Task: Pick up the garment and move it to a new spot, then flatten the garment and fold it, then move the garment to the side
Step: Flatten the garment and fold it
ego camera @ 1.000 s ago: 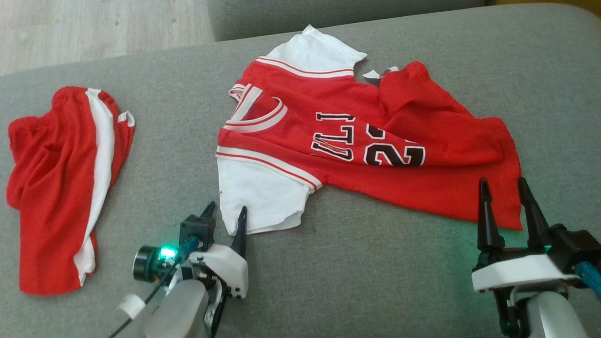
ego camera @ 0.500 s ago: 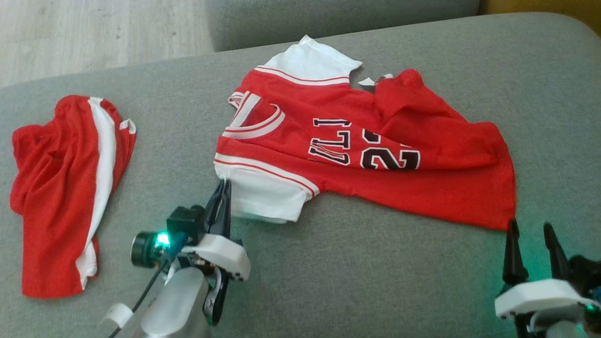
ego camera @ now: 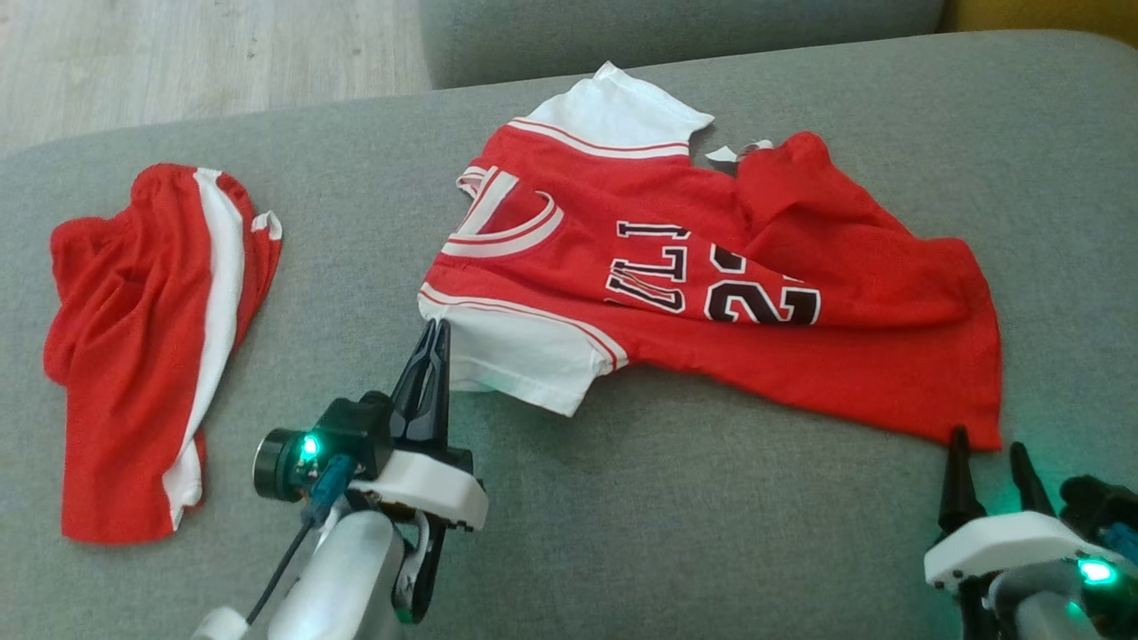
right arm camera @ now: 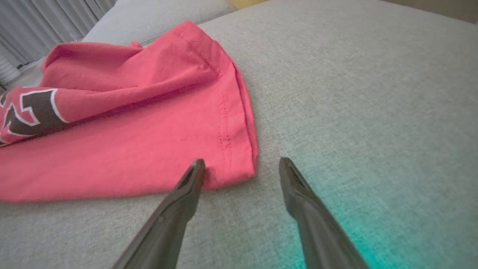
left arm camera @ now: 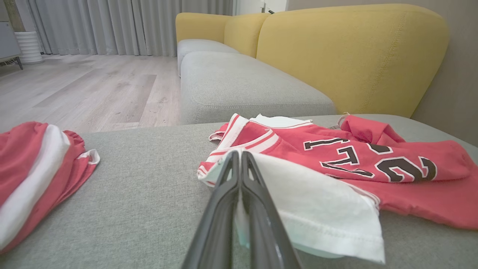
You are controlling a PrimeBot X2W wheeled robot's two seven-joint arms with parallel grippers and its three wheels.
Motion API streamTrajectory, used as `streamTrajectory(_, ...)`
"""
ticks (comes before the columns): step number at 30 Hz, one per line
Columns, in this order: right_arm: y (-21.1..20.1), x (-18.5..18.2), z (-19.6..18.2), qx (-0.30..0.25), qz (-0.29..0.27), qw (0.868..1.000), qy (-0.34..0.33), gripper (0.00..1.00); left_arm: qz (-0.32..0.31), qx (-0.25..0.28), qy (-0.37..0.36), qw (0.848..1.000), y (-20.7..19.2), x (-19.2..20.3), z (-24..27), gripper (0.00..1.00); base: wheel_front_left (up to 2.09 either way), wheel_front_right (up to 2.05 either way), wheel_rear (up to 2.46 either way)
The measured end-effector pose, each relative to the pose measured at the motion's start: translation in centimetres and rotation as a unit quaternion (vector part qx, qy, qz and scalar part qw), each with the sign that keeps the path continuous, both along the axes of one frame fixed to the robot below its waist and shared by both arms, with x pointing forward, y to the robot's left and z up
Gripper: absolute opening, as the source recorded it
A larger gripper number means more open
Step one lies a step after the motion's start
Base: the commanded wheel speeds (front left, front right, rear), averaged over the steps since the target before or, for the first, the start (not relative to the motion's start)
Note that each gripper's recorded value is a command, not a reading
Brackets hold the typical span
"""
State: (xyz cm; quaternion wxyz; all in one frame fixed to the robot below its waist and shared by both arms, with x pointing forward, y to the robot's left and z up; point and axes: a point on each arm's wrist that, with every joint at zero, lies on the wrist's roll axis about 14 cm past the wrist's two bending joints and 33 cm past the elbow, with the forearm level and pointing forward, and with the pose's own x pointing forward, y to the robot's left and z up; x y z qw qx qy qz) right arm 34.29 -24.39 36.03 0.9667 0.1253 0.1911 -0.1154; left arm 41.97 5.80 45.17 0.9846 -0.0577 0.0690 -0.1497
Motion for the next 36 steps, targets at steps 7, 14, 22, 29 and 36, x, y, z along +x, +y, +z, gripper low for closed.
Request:
streamTrajectory(7, 0.4, 0.7, -1.0, 0.016, -0.006, 1.000, 0.014, 1.00, -0.001, 0.001, -0.004, 1.000, 0.2, 0.0, 0.1, 0.00, 0.00, 0.00, 0.00)
streamTrajectory(14, 0.6, 1.7, -0.5, 0.028, -0.008, 1.000, 0.005, 0.00, -0.006, -0.001, -0.005, 1.000, 0.0, 0.0, 0.3, 0.00, 0.00, 0.00, 0.00)
streamTrajectory(22, 1.6, 4.9, 7.1, -0.007, 0.032, 0.992, -0.121, 0.00, -0.021, -0.028, -0.032, 0.999, -0.3, -0.2, 2.6, 0.00, 0.00, 0.00, 0.00)
streamTrajectory(29, 3.2, 6.4, 16.8, -0.033, 0.066, 0.961, -0.268, 0.00, -0.020, -0.086, -0.141, 0.986, 0.4, 2.2, 11.6, 0.00, 0.00, 0.00, 0.00)
streamTrajectory(36, 3.2, 5.7, 29.2, -0.090, 0.098, 0.900, -0.416, 0.00, -0.021, -0.159, -0.330, 0.930, 1.5, 1.0, 27.1, 0.00, 0.00, 0.00, 0.00)
